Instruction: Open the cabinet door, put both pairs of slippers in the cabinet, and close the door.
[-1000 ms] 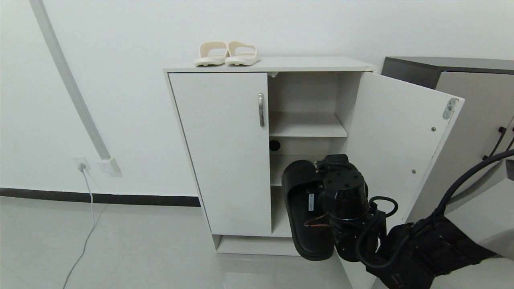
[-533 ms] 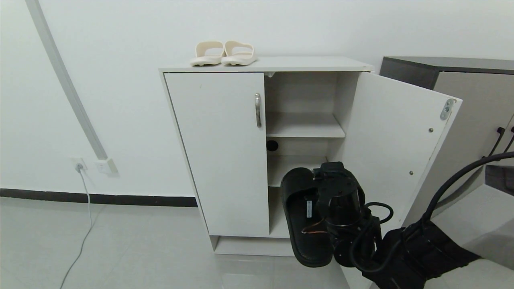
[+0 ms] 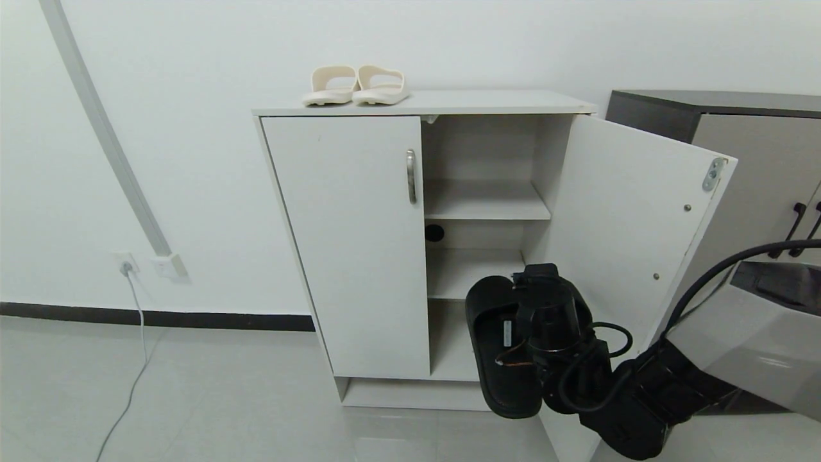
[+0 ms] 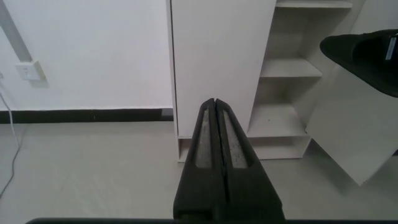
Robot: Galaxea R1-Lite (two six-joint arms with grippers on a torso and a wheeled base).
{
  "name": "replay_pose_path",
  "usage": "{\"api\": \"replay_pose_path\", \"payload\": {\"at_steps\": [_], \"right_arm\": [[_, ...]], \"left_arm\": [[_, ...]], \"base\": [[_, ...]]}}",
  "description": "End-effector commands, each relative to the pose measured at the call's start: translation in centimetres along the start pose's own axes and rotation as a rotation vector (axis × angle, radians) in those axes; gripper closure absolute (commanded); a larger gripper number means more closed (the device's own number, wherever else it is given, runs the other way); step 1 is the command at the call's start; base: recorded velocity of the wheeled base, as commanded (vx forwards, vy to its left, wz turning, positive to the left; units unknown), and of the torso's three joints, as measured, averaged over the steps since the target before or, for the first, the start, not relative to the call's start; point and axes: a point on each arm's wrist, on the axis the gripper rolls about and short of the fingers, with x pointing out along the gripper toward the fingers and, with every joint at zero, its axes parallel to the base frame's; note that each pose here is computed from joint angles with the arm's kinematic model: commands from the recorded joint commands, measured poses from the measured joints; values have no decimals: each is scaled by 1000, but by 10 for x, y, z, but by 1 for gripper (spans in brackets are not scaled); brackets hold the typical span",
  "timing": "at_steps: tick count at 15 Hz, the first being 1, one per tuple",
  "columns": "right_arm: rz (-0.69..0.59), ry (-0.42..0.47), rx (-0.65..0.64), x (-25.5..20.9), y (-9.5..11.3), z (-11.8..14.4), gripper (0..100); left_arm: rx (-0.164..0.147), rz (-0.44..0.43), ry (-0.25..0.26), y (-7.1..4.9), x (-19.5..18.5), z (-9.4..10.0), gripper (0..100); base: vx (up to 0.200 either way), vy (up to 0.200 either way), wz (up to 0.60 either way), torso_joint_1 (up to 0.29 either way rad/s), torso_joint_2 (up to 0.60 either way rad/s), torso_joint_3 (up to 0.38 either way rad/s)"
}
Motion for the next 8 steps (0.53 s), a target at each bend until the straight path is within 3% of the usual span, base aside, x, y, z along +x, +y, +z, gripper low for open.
{"api": "replay_pose_path", "payload": {"at_steps": [1, 8], "right_arm": [[-22, 11, -3, 7, -5, -4, 100], [-58, 12, 4, 15, -16, -2, 100]], "left_arm": [[-2, -2, 1, 0, 0, 0, 100], [-2, 0, 1, 0, 0, 0, 100]], "base": [[0, 0, 0, 0, 0, 0], [0, 0, 0, 0, 0, 0]]}}
